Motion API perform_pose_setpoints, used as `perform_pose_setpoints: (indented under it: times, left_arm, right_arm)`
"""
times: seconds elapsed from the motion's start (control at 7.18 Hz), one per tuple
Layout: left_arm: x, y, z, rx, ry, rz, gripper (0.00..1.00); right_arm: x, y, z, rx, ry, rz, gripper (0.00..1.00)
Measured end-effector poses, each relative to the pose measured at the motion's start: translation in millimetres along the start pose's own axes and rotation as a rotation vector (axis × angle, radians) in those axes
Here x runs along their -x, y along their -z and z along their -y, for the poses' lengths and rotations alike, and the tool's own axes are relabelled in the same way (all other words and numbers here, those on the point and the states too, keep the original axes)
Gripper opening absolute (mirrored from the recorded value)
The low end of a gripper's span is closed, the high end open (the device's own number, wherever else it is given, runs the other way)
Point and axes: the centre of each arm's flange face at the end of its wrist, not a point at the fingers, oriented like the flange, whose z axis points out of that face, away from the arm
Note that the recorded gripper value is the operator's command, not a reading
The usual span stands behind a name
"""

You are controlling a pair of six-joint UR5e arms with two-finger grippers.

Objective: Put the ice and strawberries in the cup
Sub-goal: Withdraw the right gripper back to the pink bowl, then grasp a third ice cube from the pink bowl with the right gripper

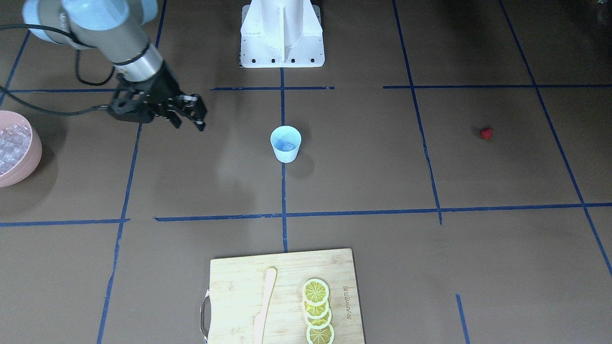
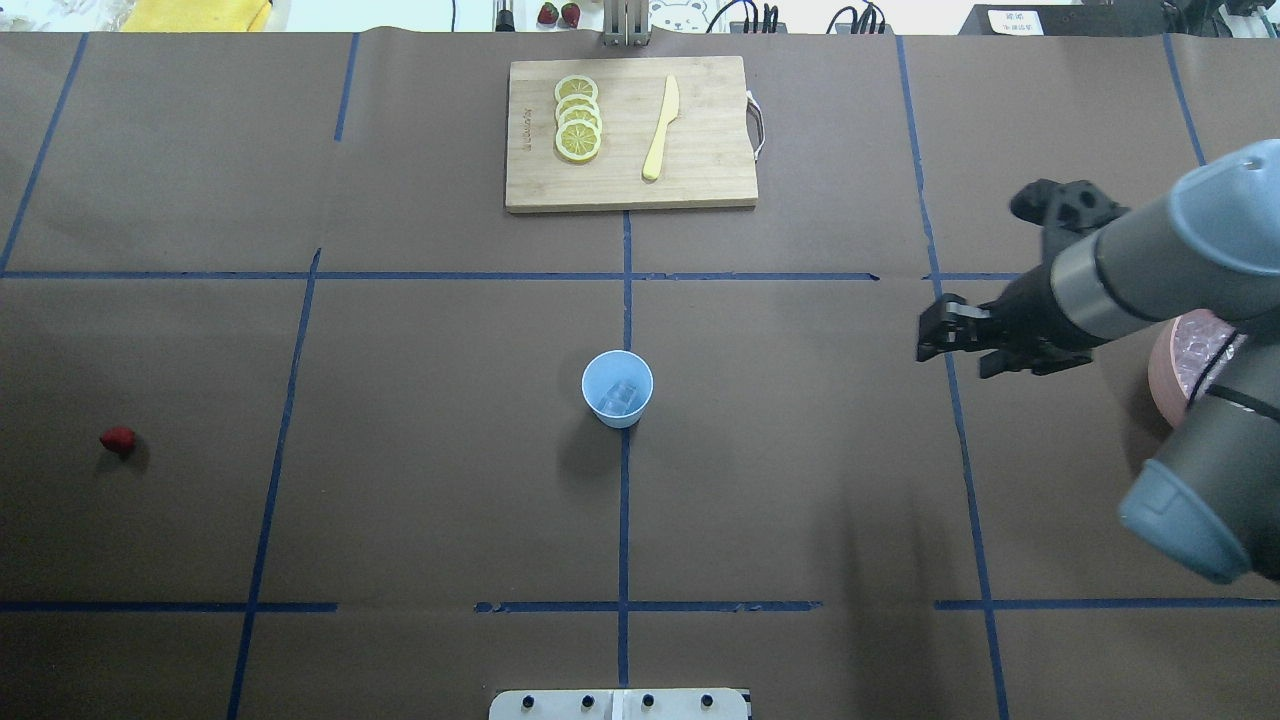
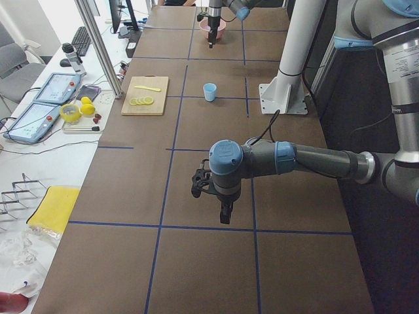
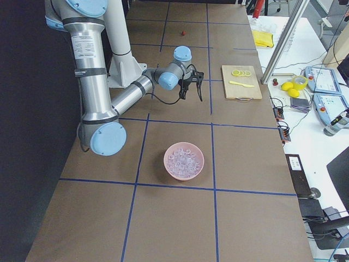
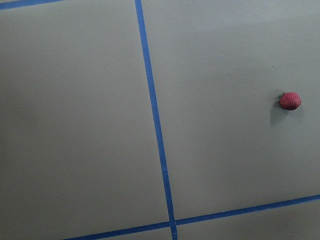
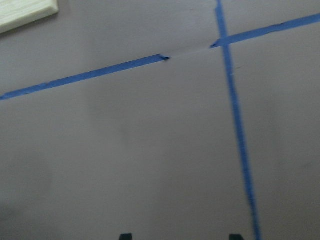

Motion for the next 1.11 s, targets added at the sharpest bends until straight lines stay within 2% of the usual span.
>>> perform_pose_setpoints:
  times: [0.14,0.42,0.84,1.11]
  left_arm:
    - [0.5,-0.4,-0.1,0.001,0.002,0.000,1.00]
    - [0.4,-0.2,-0.2,0.001,0.002,0.000,1.00]
    - [-0.5,0.6,-0.1,0.000,0.001,0.000,1.00]
    - [-0.4,0.9,-0.3,-0.001,0.002,0.000,1.00]
  right_arm:
    - [-54.0,15.1,8.9,0.001,0.075,-0.034,0.99]
    - [-125.7,29.2,19.8,-0.002,0.165,-0.091,1.00]
    - [-211.0,25.5,55.4,0.014,0.367,-0.171,1.00]
    - [-242.6,14.4,64.6,0.045,0.431,-0.200,0.99]
